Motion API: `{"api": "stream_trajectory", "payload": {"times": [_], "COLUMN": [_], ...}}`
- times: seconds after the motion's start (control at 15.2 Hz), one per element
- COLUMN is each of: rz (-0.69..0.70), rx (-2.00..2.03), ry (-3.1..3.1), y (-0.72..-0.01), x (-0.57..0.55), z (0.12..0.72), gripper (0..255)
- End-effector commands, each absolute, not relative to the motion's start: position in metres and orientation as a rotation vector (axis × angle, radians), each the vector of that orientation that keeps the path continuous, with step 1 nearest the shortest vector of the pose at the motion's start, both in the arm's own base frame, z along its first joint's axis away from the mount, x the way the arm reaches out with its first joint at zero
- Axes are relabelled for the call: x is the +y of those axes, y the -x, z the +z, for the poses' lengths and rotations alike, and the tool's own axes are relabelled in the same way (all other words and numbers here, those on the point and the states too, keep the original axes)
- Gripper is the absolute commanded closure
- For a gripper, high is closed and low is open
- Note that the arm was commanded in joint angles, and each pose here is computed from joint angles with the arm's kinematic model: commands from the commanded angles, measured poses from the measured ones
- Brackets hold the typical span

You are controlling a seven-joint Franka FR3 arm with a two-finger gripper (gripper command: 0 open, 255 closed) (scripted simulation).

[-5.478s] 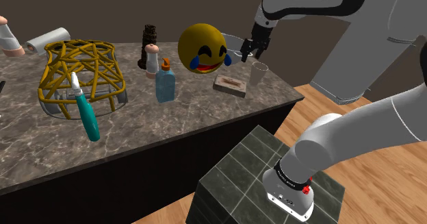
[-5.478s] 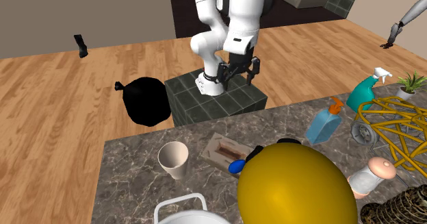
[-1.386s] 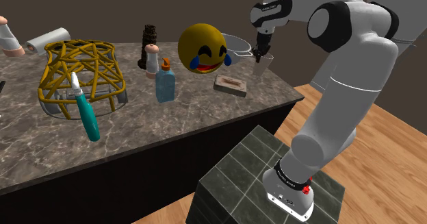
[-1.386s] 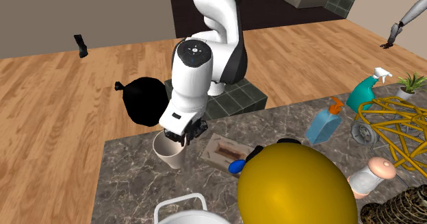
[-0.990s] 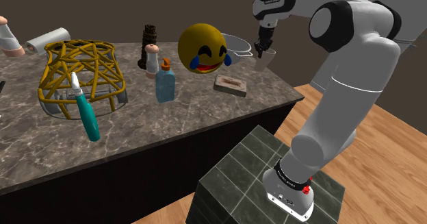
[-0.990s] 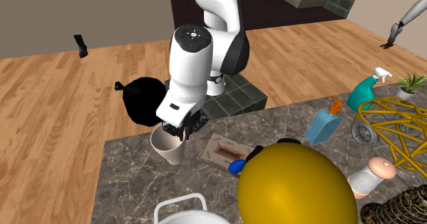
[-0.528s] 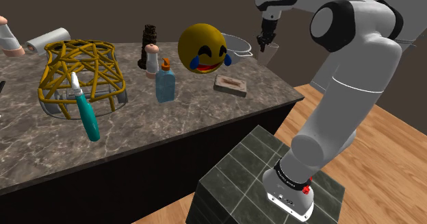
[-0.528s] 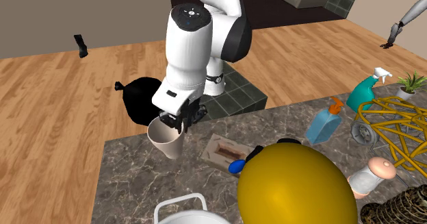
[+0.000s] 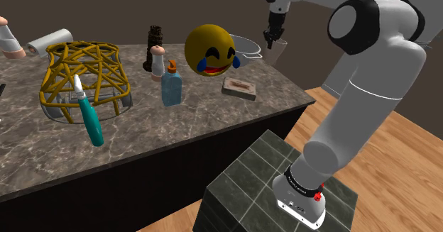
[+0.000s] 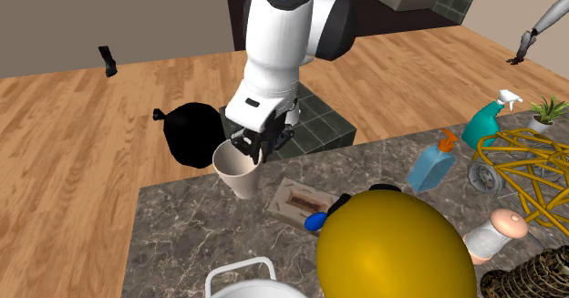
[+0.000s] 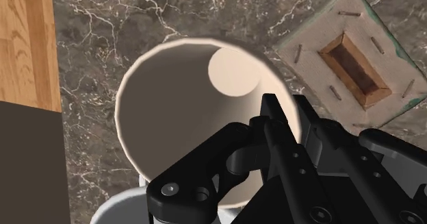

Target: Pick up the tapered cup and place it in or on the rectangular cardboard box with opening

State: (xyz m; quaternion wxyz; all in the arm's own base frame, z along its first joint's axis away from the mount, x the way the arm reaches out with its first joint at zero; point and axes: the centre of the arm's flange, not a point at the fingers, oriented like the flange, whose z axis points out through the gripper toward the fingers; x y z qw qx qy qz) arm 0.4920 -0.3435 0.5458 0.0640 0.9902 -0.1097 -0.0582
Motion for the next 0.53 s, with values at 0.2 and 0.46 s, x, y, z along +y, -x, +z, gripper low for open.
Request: {"api": "stream_trajectory", "payload": {"times": [0.2,0.46], "rz": [-0.175,-0.175], "rx": [-0.333,-0.333], "ry": [-2.99,-2.99], "y": [-0.504,-0.514], "x": [-0.282,-0.231], "z": [0.557,0.566], "gripper": [255,255]}}
